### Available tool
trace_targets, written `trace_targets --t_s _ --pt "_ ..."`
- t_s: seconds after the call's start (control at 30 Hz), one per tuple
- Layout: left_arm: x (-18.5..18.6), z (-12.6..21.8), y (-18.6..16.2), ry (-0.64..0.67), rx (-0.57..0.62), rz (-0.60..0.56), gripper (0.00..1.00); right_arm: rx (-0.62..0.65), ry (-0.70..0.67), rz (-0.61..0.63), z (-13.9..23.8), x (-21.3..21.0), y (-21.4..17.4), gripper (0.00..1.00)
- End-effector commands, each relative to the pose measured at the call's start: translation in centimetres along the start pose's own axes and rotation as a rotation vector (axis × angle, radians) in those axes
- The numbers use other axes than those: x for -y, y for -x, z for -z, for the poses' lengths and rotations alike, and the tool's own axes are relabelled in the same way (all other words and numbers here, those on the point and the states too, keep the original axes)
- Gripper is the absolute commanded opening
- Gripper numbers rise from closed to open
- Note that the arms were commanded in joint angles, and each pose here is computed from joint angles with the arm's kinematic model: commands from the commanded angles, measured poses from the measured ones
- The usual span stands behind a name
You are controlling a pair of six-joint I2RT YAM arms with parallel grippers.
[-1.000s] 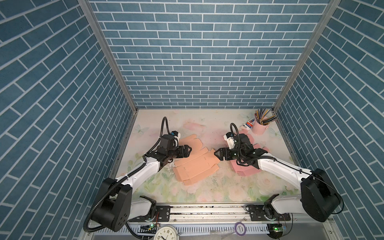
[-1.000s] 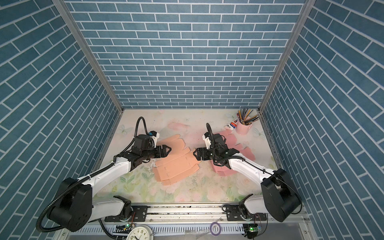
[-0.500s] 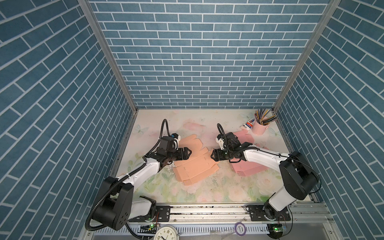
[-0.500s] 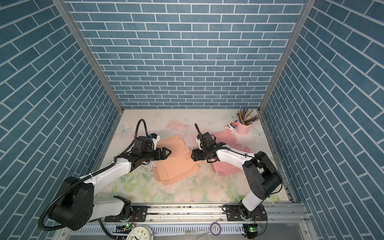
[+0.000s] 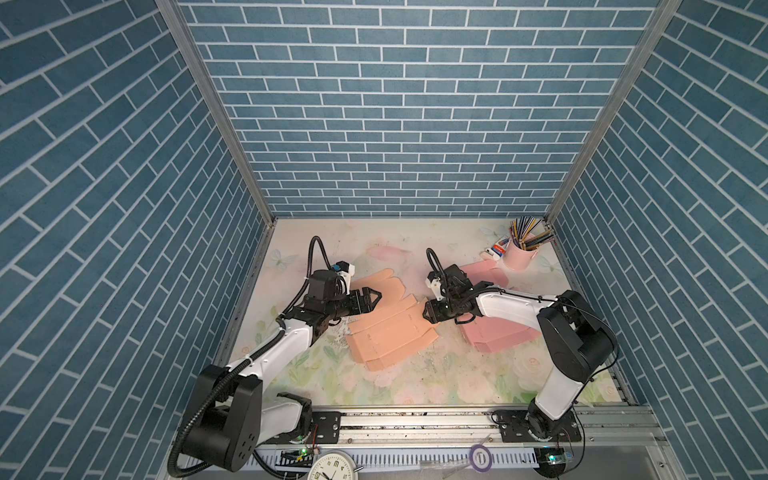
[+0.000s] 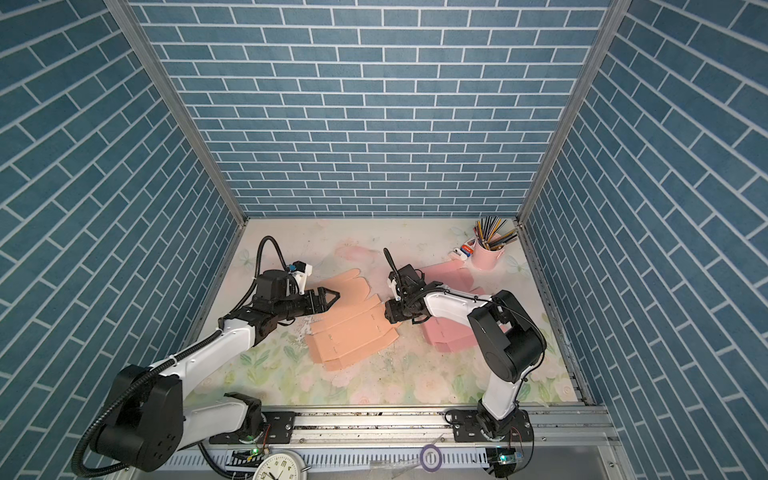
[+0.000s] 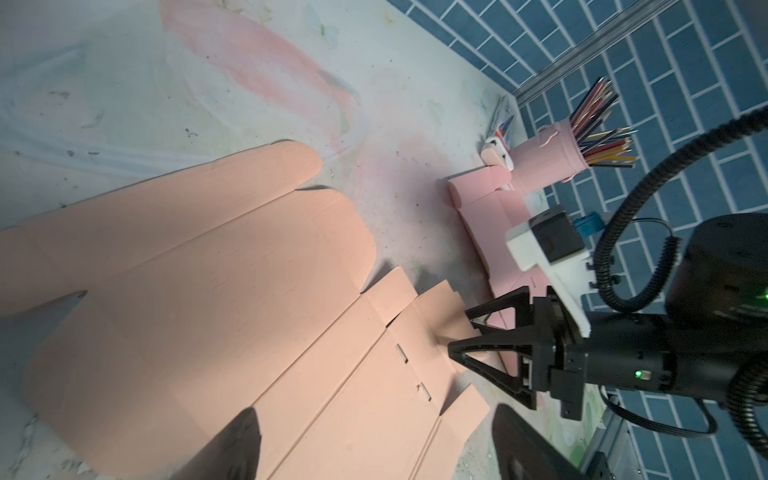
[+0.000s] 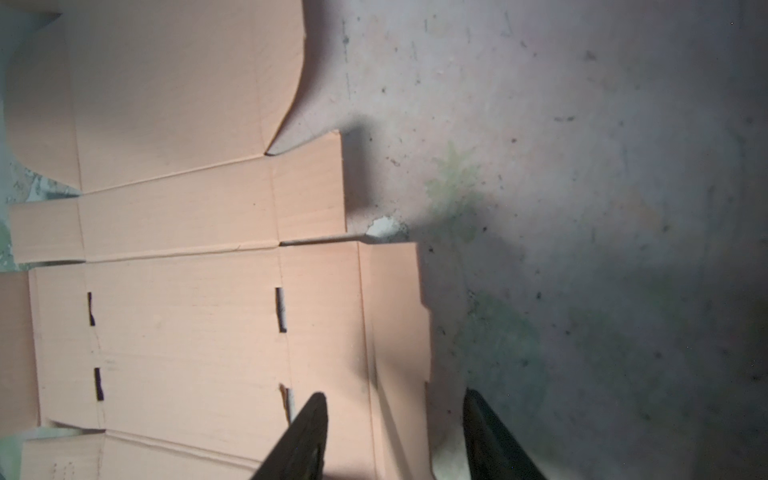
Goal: Fold the paper box
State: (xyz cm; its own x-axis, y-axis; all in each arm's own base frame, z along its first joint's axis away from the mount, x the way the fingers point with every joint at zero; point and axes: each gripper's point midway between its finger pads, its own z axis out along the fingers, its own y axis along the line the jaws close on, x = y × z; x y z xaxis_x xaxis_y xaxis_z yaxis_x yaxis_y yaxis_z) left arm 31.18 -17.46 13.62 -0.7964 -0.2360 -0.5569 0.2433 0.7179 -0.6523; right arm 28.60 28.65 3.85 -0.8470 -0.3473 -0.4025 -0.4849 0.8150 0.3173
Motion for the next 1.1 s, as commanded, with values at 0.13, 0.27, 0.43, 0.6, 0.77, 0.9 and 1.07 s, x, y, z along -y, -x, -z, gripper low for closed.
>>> trace_targets --t_s 0.13,0.27,0.43,0.6,0.77,0.9,1.07 --pt "1.5 0.8 1.3 -0.062 0.045 0.025 0.88 -0.055 0.019 0.112 -1.4 -0.2 -0.5 0.35" --pt "1.1 1.1 1.5 -0.050 0.055 0.029 0.88 -0.076 0.008 0.172 -1.8 0.0 -0.3 0.24" --pt "0.8 1.2 1.3 -0.035 0.044 0.028 0.88 -0.087 0.032 0.250 -2.2 -0.5 0.6 0.14" --pt "-0.8 1.3 0.4 0.047 0.021 0.021 0.88 -0.113 0.050 0.321 -3.1 -0.2 1.6 0.10" --pt "-3.9 1.6 -0.9 0.197 0.005 0.018 0.88 -0.103 0.058 0.370 -3.9 0.3 4.5 0.11" --pt "-5.4 1.7 -1.9 0.255 -0.004 0.035 0.88 -0.068 0.047 0.395 -4.1 0.3 6.9 0.18" --pt "-6.1 1.6 -3.5 0.275 -0.032 0.047 0.88 -0.013 -0.003 0.371 -3.0 0.5 9.4 0.37"
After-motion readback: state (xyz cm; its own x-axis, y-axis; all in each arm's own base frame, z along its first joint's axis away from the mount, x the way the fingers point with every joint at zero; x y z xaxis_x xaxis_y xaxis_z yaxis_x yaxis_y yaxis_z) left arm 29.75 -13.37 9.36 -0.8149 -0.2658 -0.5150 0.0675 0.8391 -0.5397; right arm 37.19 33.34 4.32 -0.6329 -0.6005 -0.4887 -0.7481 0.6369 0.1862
